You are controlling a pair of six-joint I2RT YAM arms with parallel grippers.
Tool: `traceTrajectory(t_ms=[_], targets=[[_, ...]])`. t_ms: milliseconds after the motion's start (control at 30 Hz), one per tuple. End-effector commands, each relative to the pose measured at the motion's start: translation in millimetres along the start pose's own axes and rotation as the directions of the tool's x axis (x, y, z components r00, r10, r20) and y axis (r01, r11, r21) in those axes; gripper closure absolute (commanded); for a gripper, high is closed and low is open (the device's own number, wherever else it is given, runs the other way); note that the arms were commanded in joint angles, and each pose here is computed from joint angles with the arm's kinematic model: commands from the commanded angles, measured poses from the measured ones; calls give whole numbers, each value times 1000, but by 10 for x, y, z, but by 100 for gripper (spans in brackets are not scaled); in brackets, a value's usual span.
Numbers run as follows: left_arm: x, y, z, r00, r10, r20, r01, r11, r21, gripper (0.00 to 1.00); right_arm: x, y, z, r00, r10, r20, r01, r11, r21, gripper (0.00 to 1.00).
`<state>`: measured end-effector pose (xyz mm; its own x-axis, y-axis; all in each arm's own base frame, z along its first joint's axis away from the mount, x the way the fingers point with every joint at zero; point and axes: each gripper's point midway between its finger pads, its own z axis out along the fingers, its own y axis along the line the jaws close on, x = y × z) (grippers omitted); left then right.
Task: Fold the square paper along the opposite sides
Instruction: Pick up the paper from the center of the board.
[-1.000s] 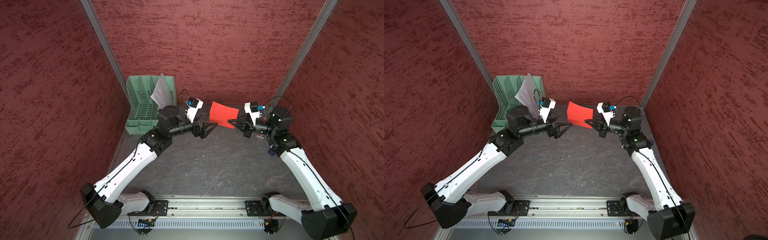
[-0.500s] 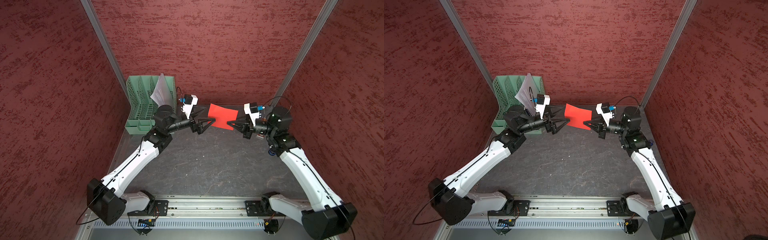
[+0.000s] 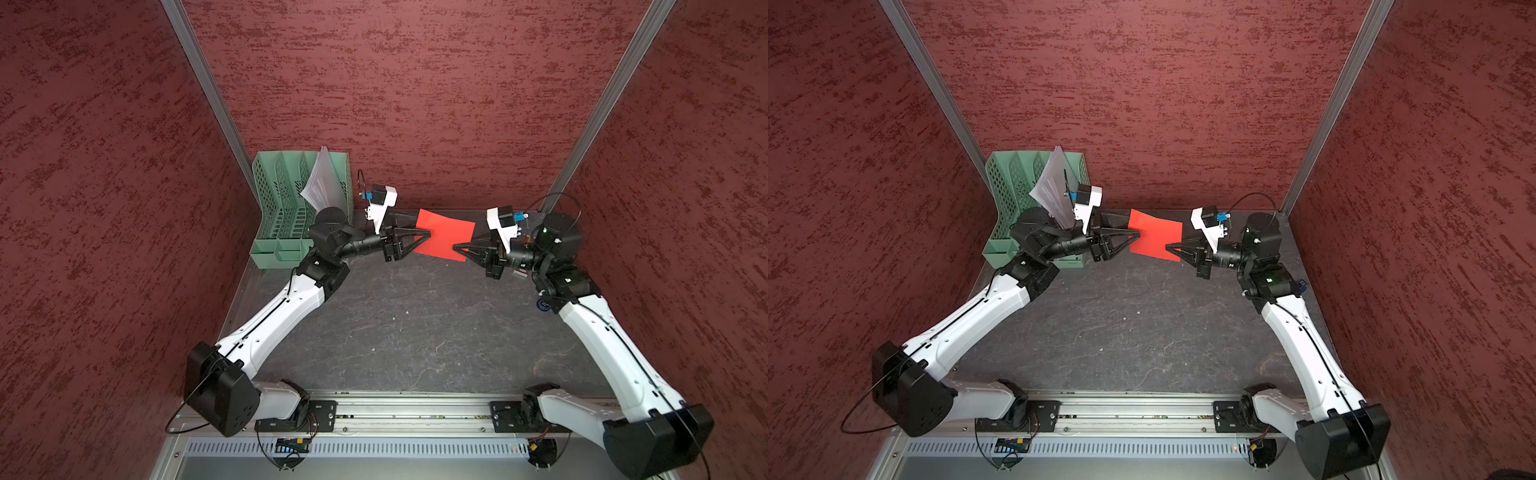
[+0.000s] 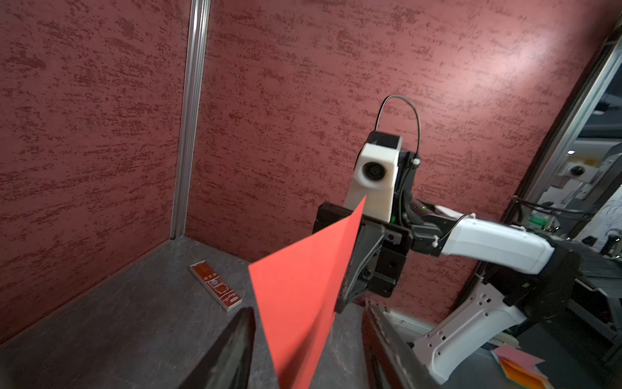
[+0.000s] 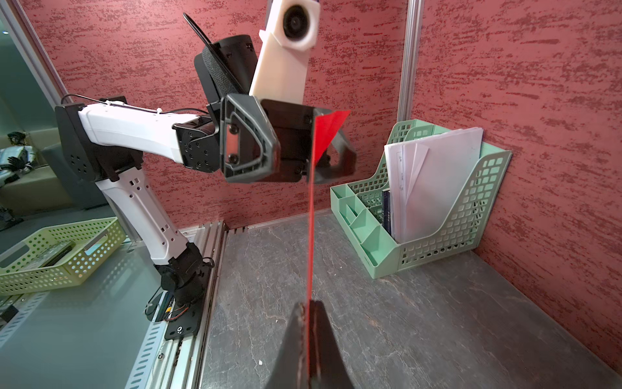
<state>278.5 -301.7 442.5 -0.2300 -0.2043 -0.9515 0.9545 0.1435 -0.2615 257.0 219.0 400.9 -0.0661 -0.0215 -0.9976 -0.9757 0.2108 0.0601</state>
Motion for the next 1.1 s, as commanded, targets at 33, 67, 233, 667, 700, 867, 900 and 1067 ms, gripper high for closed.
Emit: traceTrajectory(t_ms=[33, 67, 233, 667, 700, 867, 900, 1067], targets=[[-136, -174, -58, 1000, 28, 14, -29, 998, 53, 53, 7, -2, 30, 1000, -3, -10, 2, 1000, -9, 100], [-134, -178, -55, 1000, 24, 4, -24, 998, 60, 54, 14, -6, 33, 1000, 0, -12, 0, 1000, -10, 100], [-43, -202, -39, 998, -8, -55, 13, 996, 93, 53, 7, -12, 38, 1000, 2, -17, -2, 1000, -12, 100], [147, -165, -119, 994, -15, -105, 20, 999, 43, 41, -69, 35, 13, 1000, -19, -9, 19, 1000, -12, 100], [149, -165, -122, 995, -15, -103, 19, 999, 43, 41, -72, 39, 11, 1000, -20, -9, 20, 1000, -13, 100], [97, -183, -129, 997, -9, -74, 12, 999, 49, 42, -73, 41, 10, 1000, -17, -8, 17, 1000, -13, 100], [84, -191, -125, 998, -6, -67, 10, 999, 52, 42, -64, 39, 15, 1000, -15, -8, 15, 1000, -14, 100], [36, -202, -105, 999, -10, -42, 13, 997, 74, 50, -60, 44, 19, 1000, -12, -8, 12, 1000, -17, 100]])
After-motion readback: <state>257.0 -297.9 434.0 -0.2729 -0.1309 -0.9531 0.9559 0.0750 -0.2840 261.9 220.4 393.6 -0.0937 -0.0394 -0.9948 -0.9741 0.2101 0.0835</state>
